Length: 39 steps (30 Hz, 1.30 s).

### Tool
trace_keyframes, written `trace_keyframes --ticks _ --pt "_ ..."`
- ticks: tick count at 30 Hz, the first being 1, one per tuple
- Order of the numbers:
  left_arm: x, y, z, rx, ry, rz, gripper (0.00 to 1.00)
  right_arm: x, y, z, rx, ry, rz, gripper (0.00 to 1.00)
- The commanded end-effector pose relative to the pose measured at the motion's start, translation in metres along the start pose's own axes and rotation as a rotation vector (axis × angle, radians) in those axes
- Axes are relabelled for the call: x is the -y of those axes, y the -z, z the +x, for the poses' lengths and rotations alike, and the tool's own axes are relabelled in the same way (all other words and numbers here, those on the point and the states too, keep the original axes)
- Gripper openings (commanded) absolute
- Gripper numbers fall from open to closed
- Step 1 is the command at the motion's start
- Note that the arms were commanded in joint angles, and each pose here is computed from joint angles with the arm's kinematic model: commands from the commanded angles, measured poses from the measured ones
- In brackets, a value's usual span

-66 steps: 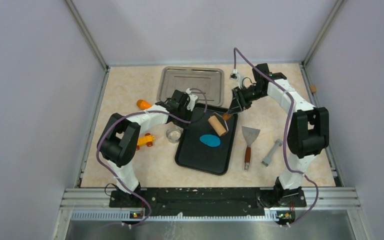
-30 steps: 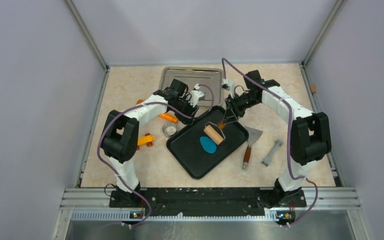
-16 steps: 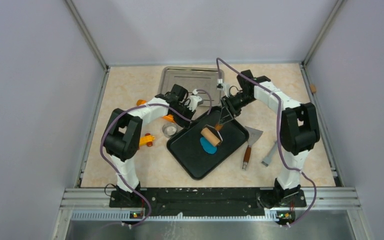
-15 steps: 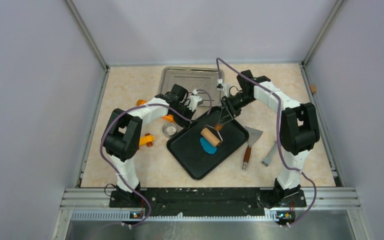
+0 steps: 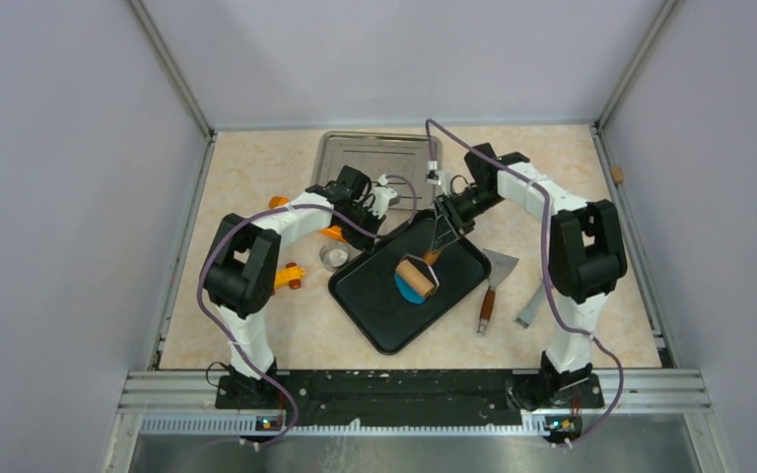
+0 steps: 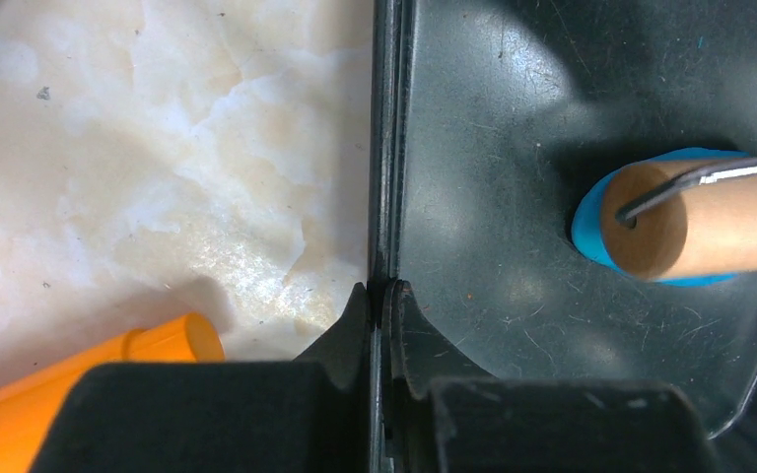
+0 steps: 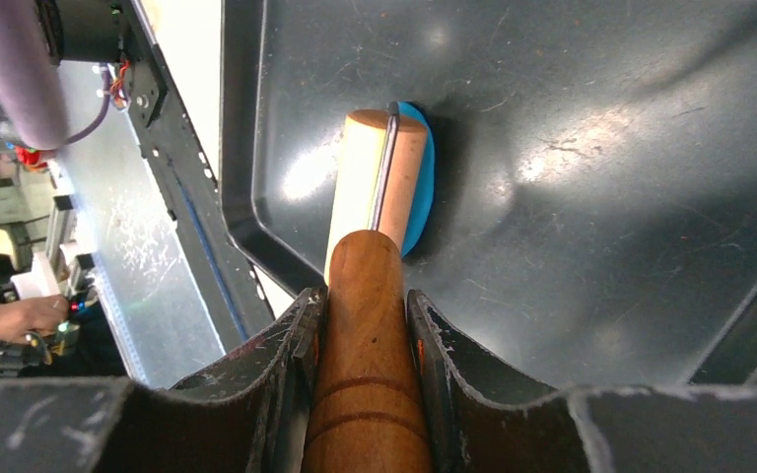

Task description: Roll out the dumpling wrappers from the dough

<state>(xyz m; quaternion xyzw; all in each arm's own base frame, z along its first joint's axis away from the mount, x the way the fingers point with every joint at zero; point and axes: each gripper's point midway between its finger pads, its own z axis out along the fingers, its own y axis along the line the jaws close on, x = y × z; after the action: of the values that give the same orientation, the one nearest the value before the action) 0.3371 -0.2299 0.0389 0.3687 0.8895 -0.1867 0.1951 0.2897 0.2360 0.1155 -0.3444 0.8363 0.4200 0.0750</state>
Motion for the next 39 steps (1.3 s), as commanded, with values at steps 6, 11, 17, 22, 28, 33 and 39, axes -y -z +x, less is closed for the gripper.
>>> trace_keyframes --ticks 6,11,17,22,28,33,39 --pt "-0.002 -0.008 0.008 -0.027 0.042 -0.014 0.0 0.033 -0.024 0.021 -0.083 0.03 0.23 0.0" --pt "-0.003 -0.008 0.003 -0.024 0.047 -0.017 0.0 0.046 -0.033 0.038 -0.134 -0.004 0.293 0.0" --pt "-0.005 -0.008 -0.001 -0.022 0.05 -0.025 0.0 0.045 -0.046 0.045 -0.151 -0.055 0.279 0.0" --pt "-0.005 -0.008 -0.001 -0.024 0.054 -0.027 0.0 0.03 -0.057 0.029 -0.108 -0.016 0.207 0.0" --pt "0.002 -0.005 -0.003 -0.01 0.057 0.013 0.0 -0.024 -0.037 0.002 0.018 0.152 -0.016 0.0" --pt "0.004 -0.004 -0.004 -0.009 0.048 0.025 0.0 -0.022 0.007 -0.007 0.052 0.17 0.004 0.0" --pt "0.004 -0.005 -0.003 -0.014 0.046 0.024 0.0 -0.007 0.022 -0.006 0.025 0.117 0.055 0.0"
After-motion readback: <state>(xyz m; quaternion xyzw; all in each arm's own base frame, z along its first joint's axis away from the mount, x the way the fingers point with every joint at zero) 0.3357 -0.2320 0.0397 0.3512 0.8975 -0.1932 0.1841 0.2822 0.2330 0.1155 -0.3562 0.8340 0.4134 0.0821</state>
